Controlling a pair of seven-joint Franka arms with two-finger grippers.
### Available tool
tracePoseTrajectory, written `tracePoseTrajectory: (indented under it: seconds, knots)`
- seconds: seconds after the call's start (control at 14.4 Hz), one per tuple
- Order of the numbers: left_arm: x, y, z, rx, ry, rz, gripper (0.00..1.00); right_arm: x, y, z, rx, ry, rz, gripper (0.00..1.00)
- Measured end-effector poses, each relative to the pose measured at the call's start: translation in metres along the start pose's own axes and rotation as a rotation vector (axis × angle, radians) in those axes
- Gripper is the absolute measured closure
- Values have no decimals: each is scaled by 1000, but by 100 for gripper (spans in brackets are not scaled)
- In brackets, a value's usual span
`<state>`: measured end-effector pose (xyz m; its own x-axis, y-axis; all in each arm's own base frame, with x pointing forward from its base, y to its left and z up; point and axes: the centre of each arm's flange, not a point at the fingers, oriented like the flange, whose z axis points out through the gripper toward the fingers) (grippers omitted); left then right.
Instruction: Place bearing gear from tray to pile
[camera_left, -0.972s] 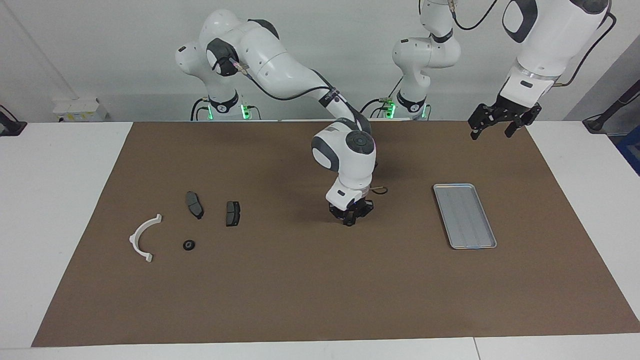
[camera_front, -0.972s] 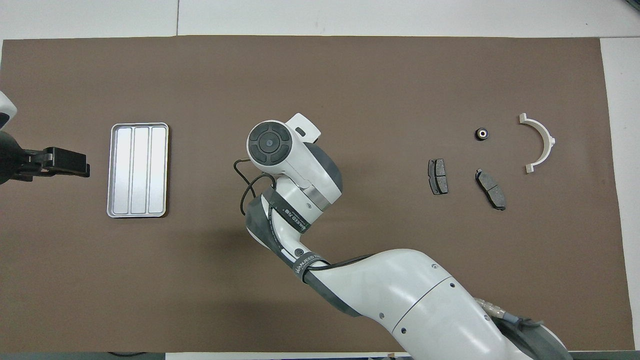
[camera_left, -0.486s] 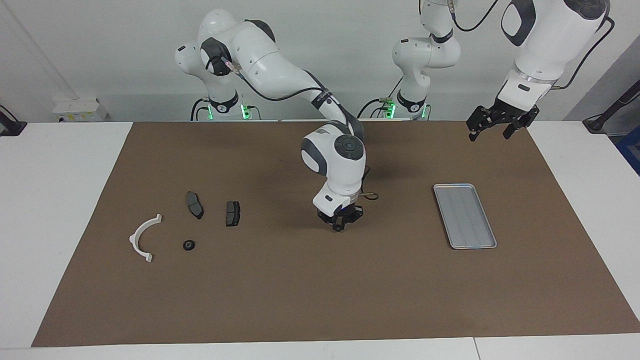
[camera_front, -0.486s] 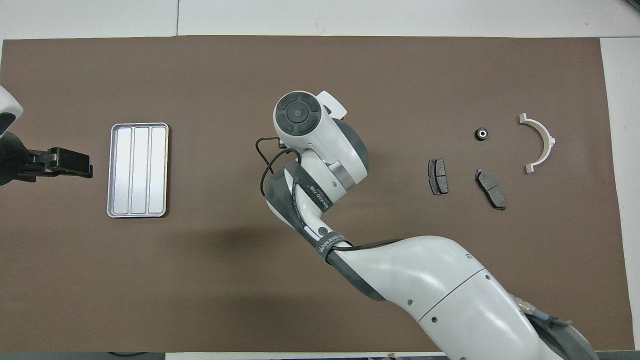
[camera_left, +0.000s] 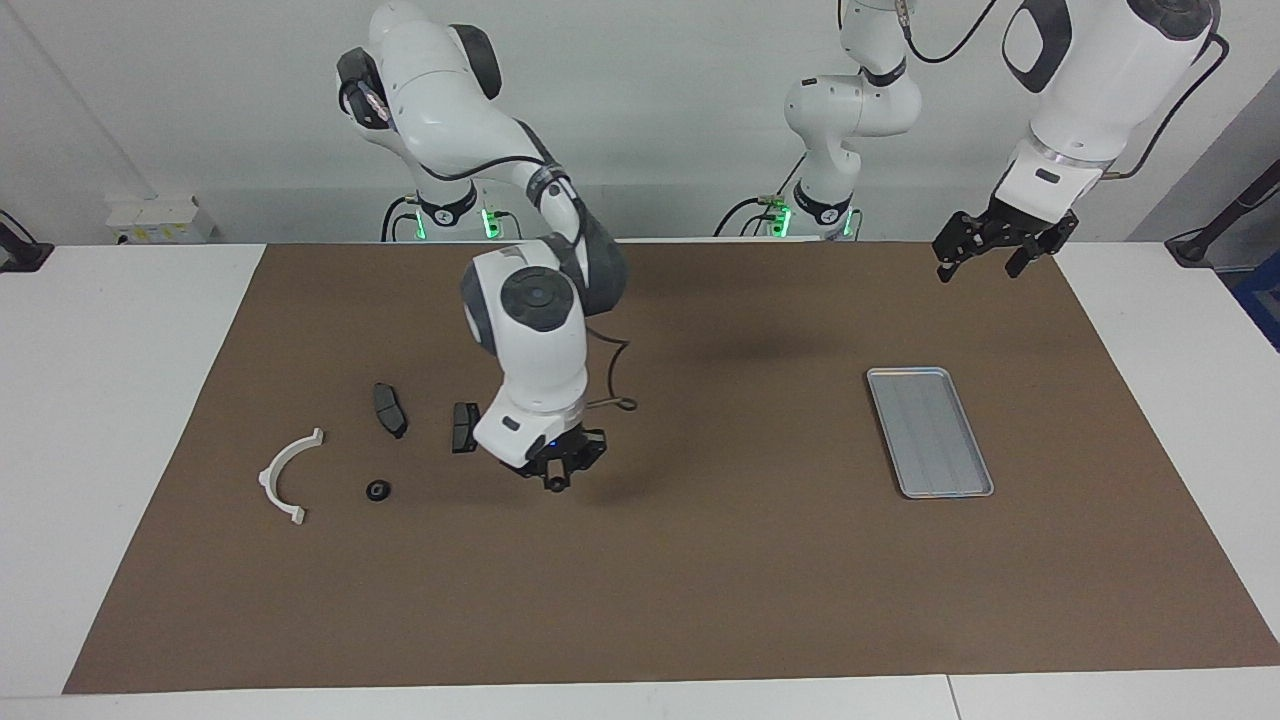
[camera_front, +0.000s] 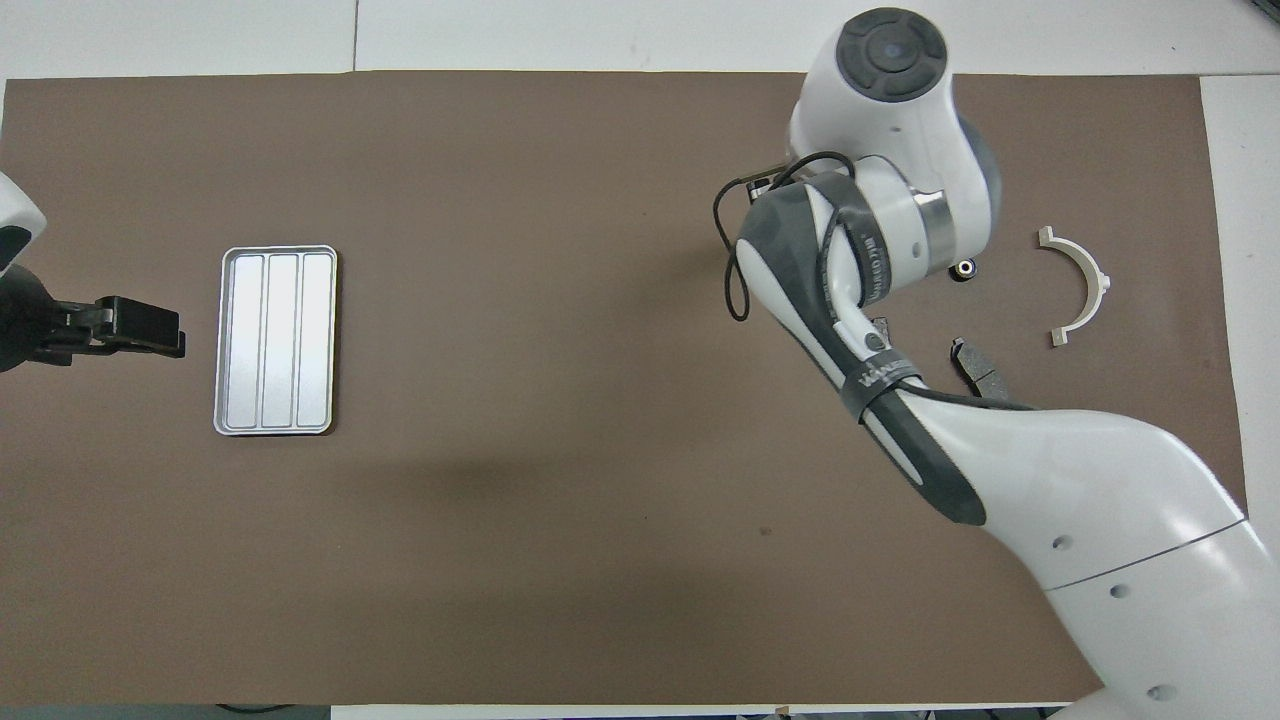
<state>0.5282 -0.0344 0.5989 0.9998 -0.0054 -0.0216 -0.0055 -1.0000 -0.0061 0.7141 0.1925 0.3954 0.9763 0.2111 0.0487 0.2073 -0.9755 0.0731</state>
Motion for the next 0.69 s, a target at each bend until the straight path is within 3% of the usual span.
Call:
tracePoseTrajectory:
  seconds: [0.28,0.42,0.69]
  knots:
    - [0,0,0,0,0,0,0,-15,92,32,2,-66,-66,76]
    - [0,0,0,0,0,0,0,-29,102,50,6,-89,-76,76]
    - [0,0,0,0,0,0,0,-60,94,82,9,-61,-91,76]
